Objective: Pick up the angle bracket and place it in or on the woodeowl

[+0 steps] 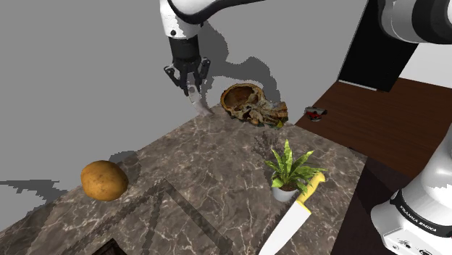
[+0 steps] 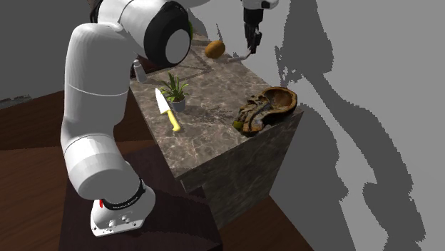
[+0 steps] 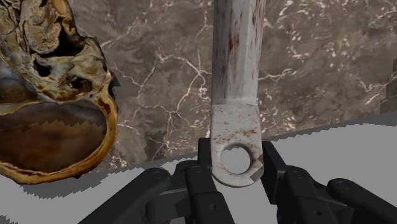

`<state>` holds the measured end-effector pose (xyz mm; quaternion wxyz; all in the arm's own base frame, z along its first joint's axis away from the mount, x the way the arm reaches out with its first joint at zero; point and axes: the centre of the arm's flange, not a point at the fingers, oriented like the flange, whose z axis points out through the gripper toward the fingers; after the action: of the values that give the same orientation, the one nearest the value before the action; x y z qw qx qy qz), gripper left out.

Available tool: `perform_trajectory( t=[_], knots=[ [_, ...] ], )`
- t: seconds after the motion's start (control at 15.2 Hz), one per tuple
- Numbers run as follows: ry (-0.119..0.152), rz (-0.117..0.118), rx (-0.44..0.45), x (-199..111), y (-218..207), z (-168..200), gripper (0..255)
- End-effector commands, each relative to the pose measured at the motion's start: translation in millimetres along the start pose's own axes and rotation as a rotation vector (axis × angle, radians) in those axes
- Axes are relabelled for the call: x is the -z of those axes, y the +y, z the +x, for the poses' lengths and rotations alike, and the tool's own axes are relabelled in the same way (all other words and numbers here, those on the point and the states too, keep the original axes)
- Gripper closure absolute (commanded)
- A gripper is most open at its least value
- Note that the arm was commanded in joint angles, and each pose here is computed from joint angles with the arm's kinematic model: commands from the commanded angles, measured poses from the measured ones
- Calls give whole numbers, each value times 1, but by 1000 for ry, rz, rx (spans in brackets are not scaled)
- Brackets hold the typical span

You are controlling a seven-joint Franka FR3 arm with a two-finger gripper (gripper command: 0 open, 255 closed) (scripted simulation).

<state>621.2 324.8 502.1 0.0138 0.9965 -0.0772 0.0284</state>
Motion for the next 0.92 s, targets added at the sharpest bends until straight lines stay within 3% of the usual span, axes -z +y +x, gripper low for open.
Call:
perform_trajectory(
  t=[0.0,0.2,0.86],
  knots=[
    [0,0,0,11,-1,1,255],
    [0,0,0,25,0,2,255],
    [0,0,0,33,131,12,255]
  ],
)
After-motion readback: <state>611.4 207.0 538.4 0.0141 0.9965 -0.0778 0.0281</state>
